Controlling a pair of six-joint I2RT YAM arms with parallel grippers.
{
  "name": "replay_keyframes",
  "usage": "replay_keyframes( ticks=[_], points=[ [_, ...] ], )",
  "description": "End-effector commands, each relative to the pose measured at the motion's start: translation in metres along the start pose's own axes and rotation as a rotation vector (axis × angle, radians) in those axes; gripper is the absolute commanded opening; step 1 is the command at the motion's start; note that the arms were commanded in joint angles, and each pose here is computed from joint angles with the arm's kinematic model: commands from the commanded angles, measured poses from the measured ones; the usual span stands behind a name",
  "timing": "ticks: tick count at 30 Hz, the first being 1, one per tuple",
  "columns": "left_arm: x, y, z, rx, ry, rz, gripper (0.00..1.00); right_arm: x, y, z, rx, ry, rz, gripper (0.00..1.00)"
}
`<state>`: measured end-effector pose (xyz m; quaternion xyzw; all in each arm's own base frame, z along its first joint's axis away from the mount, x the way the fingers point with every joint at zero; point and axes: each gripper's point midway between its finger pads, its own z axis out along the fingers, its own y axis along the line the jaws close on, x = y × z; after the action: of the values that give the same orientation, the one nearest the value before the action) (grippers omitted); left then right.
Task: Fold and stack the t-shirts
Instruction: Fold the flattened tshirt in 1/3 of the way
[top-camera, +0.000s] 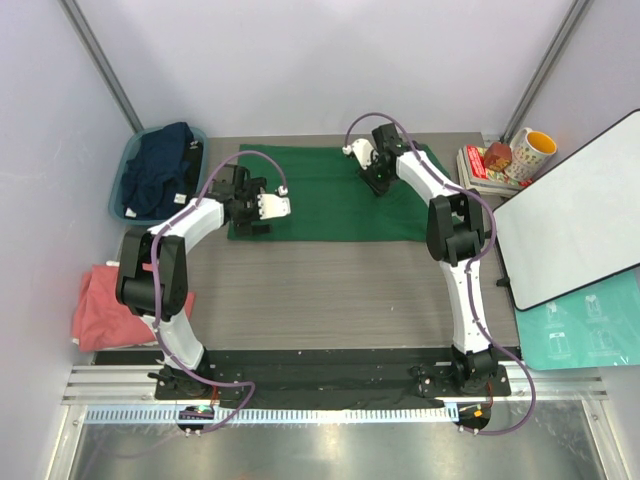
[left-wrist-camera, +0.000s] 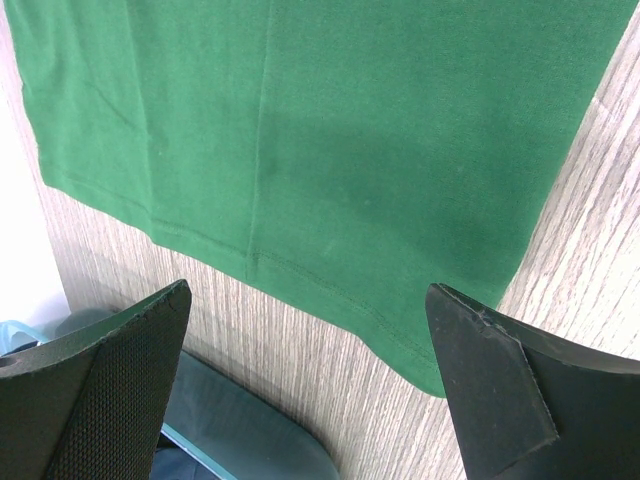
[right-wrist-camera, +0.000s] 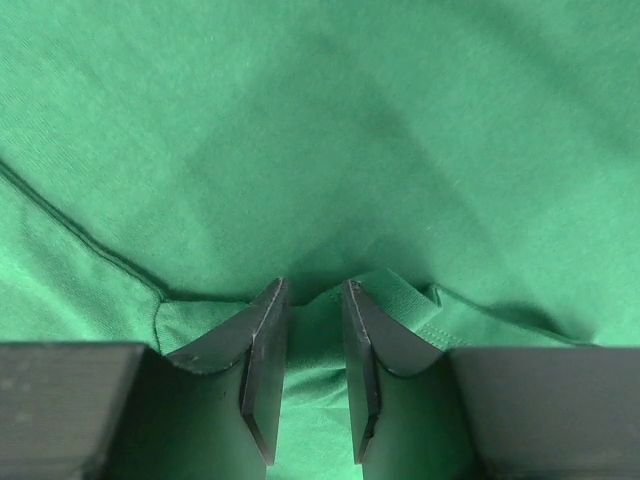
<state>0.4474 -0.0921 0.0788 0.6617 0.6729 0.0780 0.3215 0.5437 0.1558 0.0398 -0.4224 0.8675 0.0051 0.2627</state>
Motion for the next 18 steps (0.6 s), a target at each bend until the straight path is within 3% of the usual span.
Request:
replay_keyframes(
  ticks=[1, 13, 18],
  points=[
    [-0.008, 0.012, -0.007, -0.046, -0.028, -0.005, 1.0, -0.021, -0.017, -0.037, 0.091, -0.061, 0.002, 0.34],
    [-0.007, 0.012, -0.003, -0.041, -0.026, -0.007, 1.0, -0.013, -0.031, -0.076, 0.198, -0.018, -0.011, 0.34],
    [-0.008, 0.011, -0.001, -0.037, -0.03, -0.011, 1.0, 0.01, -0.021, -0.078, 0.177, 0.038, -0.029, 0.34]
  ],
)
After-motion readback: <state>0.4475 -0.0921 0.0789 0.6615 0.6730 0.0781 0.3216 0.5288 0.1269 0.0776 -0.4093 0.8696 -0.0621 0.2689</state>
